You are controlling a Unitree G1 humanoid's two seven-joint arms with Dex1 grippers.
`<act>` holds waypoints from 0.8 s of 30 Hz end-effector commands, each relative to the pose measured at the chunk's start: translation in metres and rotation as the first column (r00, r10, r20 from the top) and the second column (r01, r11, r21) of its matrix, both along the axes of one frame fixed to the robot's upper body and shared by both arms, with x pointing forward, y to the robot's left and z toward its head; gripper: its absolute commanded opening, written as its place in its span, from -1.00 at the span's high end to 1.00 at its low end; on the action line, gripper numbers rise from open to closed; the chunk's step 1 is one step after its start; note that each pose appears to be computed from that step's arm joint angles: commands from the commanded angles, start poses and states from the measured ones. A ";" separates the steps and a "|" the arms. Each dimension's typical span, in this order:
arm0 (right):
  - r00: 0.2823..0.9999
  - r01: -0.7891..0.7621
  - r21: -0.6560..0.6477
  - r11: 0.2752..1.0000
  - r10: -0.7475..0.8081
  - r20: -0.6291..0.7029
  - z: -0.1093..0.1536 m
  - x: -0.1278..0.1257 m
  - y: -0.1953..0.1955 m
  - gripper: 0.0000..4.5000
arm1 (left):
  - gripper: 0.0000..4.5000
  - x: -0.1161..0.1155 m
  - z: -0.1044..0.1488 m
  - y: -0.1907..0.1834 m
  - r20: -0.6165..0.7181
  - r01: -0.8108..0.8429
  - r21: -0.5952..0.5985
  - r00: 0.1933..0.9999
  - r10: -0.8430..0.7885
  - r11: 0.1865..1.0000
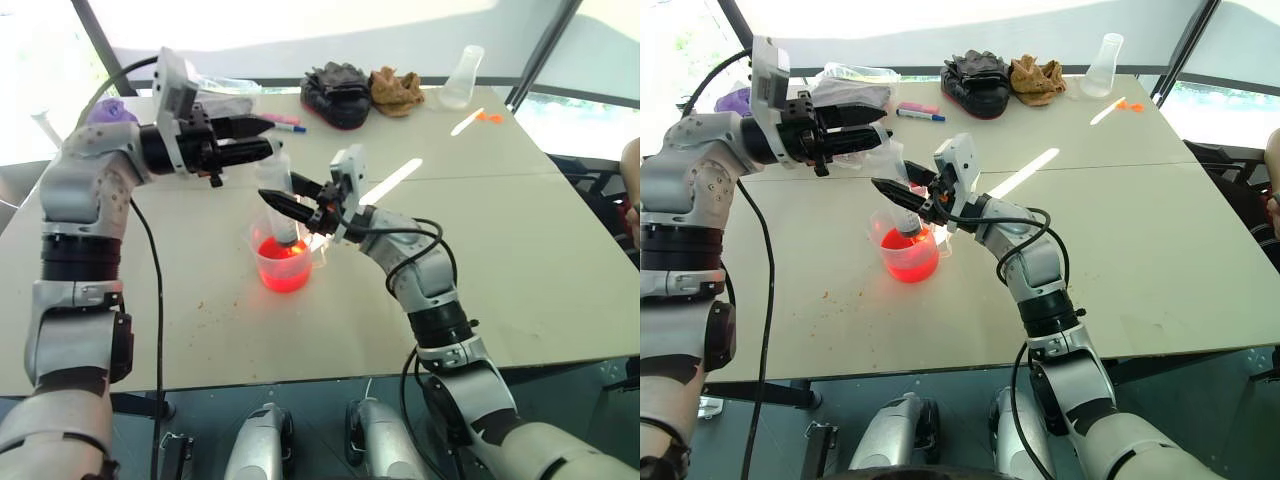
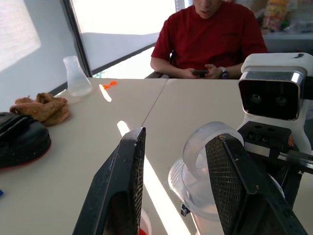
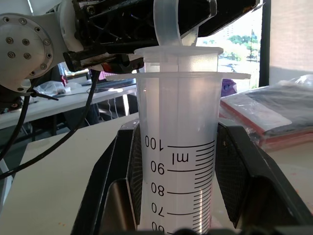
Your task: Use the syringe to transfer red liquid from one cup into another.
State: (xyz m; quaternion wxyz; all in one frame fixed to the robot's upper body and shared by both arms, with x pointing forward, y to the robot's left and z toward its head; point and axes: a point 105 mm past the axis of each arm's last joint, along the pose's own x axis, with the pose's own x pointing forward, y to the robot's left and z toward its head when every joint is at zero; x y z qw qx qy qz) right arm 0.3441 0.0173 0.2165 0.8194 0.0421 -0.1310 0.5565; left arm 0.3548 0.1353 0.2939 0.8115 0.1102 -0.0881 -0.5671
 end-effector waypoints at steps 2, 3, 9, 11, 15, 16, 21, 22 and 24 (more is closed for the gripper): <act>0.995 -0.053 0.014 0.998 0.052 0.091 0.013 -0.016 0.015 0.34 | 0.14 -0.012 0.004 -0.007 0.008 0.048 0.007 0.999 -0.048 0.999; 0.994 -0.055 0.013 0.998 0.053 0.092 0.012 -0.016 0.016 0.34 | 0.14 -0.012 0.003 -0.007 0.005 0.050 0.009 0.999 -0.050 0.999; 0.993 -0.073 0.000 0.997 0.073 0.091 0.003 -0.023 0.024 0.34 | 0.14 -0.012 0.007 -0.006 0.008 0.027 -0.030 1.000 -0.027 0.999; 0.993 -0.085 -0.012 0.996 0.086 0.080 -0.003 -0.026 0.027 0.34 | 0.14 -0.009 0.013 -0.005 0.020 0.009 -0.061 1.000 -0.008 0.998; 0.993 -0.106 -0.033 0.994 0.108 0.050 -0.016 -0.032 0.029 0.34 | 0.14 -0.007 0.026 -0.003 0.032 -0.008 -0.133 0.999 0.013 0.991; 0.993 -0.111 -0.036 0.993 0.112 0.042 -0.019 -0.034 0.029 0.34 | 0.14 -0.007 0.030 -0.002 0.036 -0.011 -0.156 0.999 0.017 0.988; 0.992 -0.121 -0.039 0.992 0.122 0.023 -0.025 -0.039 0.032 0.34 | 0.14 -0.007 0.043 -0.002 0.046 -0.008 -0.211 0.999 0.018 0.978; 0.992 -0.123 -0.039 0.992 0.124 0.020 -0.026 -0.040 0.033 0.34 | 0.14 -0.007 0.045 -0.001 0.046 -0.007 -0.222 0.999 0.018 0.975; 0.992 -0.127 -0.040 0.991 0.128 0.016 -0.027 -0.042 0.033 0.34 | 0.14 -0.006 0.048 -0.001 0.047 -0.007 -0.237 0.999 0.019 0.971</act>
